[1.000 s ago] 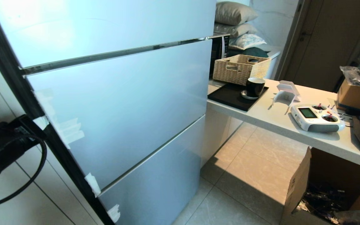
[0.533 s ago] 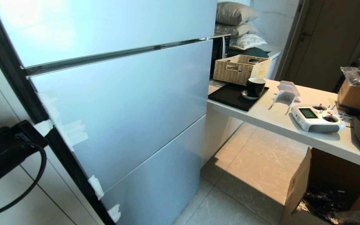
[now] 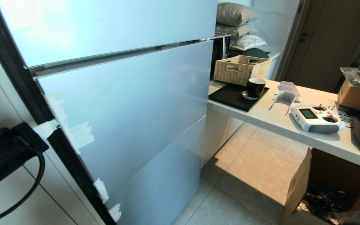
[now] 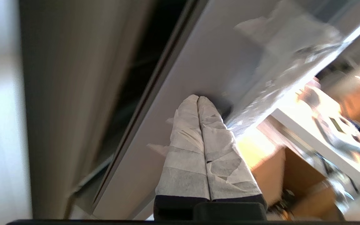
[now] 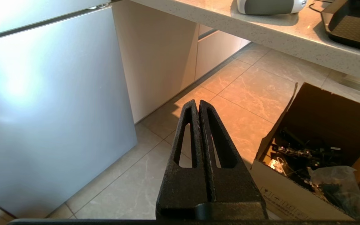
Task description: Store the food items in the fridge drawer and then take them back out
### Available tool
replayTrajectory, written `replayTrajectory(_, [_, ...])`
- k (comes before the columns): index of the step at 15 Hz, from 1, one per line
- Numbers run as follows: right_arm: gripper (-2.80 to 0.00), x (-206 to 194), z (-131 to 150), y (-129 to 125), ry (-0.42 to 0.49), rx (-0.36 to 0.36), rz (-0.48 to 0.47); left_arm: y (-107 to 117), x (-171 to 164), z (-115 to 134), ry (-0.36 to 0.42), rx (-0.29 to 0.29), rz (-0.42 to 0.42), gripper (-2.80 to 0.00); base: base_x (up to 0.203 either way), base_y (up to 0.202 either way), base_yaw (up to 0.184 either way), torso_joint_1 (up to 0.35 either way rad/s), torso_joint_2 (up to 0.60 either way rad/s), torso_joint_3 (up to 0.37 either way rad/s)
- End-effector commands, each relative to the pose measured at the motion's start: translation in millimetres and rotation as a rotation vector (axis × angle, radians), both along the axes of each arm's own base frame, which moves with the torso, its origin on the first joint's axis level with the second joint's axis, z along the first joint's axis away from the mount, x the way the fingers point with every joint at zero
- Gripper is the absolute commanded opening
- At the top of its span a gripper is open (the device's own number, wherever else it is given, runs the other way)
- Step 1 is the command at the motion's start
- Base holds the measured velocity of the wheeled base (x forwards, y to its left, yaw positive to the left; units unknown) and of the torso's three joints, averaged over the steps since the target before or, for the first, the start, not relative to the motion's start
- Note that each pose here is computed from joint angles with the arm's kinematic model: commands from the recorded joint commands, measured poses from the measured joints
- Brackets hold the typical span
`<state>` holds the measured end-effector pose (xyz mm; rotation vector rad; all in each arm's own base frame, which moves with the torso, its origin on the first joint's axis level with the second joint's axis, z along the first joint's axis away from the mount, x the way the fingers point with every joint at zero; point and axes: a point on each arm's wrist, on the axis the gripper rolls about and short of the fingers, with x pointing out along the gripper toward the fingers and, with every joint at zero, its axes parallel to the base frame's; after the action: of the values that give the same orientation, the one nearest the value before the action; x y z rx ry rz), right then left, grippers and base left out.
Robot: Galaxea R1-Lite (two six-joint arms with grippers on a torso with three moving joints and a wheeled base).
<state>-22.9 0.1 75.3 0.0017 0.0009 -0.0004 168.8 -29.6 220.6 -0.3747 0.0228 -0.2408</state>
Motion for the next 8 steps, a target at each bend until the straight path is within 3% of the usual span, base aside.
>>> replayTrajectory(1, [-2.80, 0.1, 0.0, 0.0, 0.001, 0.000, 0.000, -2.3, -8.7, 3.5, -0.027, -0.005, -0.049, -2.80, 0.000, 0.000, 0.000, 0.000, 0.00, 0.000])
replayTrajectory(5, [-2.80, 0.1, 0.0, 0.0, 0.001, 0.000, 0.000, -9.1, -26.4, -4.3, -0.021, -0.002, -0.194, -2.80, 0.000, 0.000, 0.000, 0.000, 0.00, 0.000])
replayTrajectory(8, [-2.80, 0.1, 0.0, 0.0, 0.001, 0.000, 0.000, -15.5, -35.8, -10.3, -0.003, 0.003, -0.354, -2.80, 0.000, 0.000, 0.000, 0.000, 0.00, 0.000])
